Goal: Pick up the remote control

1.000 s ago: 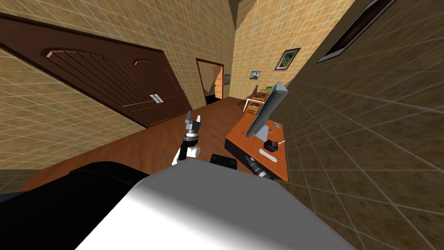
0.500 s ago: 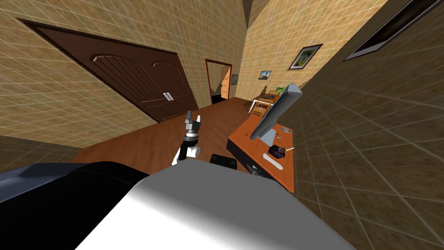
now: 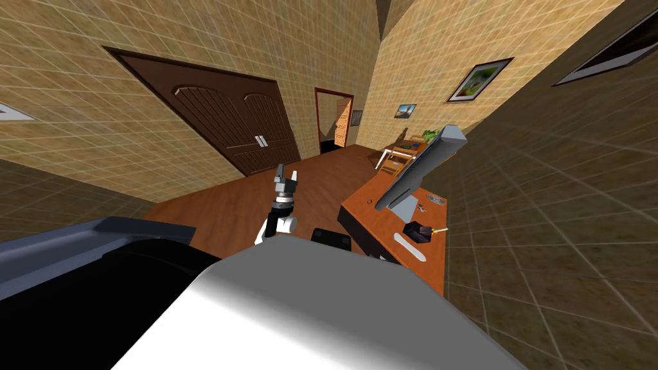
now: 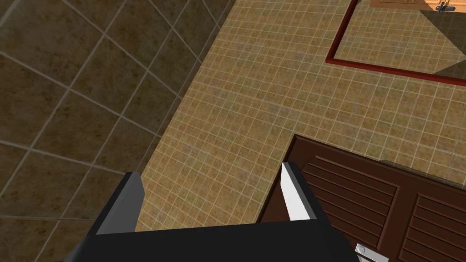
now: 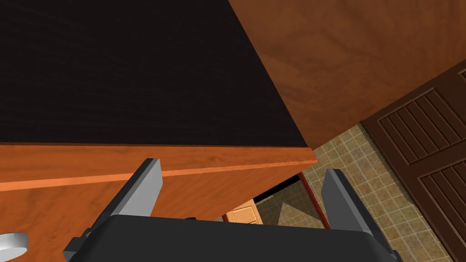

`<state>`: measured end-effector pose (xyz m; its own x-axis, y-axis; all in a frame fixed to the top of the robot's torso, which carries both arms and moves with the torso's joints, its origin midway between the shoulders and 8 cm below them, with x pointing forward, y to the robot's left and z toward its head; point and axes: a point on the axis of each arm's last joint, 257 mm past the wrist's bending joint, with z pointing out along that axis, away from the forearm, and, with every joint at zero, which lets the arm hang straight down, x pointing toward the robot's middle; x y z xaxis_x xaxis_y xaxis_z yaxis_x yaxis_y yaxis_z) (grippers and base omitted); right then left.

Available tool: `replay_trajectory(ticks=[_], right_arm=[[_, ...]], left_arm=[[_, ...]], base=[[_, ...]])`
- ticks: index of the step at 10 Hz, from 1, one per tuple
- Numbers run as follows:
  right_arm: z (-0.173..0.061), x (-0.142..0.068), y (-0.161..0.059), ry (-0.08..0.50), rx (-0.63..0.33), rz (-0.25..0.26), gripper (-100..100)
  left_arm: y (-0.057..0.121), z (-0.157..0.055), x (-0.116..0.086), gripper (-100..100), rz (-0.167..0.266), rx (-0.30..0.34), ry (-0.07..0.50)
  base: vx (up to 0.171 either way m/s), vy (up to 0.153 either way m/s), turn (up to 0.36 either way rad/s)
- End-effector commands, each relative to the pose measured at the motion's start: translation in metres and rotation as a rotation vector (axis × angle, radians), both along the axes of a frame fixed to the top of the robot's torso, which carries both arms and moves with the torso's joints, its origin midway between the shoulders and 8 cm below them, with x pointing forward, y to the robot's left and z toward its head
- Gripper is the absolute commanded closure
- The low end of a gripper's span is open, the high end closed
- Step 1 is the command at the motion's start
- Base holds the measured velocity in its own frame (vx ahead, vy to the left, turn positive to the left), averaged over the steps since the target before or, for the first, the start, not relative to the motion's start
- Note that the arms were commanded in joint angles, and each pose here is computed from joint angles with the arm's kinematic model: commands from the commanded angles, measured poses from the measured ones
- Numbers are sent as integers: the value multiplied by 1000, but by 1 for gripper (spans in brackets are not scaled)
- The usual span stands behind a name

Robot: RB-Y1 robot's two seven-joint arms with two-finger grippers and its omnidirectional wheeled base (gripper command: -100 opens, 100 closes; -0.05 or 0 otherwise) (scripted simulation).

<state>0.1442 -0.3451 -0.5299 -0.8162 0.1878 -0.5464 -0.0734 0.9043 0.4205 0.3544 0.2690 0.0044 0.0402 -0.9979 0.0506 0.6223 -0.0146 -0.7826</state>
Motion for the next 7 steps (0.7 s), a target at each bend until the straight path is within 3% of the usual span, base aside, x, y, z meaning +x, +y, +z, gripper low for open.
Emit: replay_trajectory(ticks=[1,2,4,6,7], right_arm=[[-11,-22,-15,48,-47,45,-100],[-16,-30,-23,68,-60,35,-100],[-29,-66,-58,156,-150,113,-100],[-34,-77,-70,184,-170,99,-100],[-37,-96,-92,230,-217,131,-100]], left_arm=[[0,0,0,0,0,0,0],[0,0,0,0,0,0,0],[0,0,0,0,0,0,0],[0,0,0,0,0,0,0],[0,0,0,0,0,0,0]], base=[[-9,-10,294],[-7,-25,182],[-22,-37,375],[-7,-39,24],[-6,-19,225]])
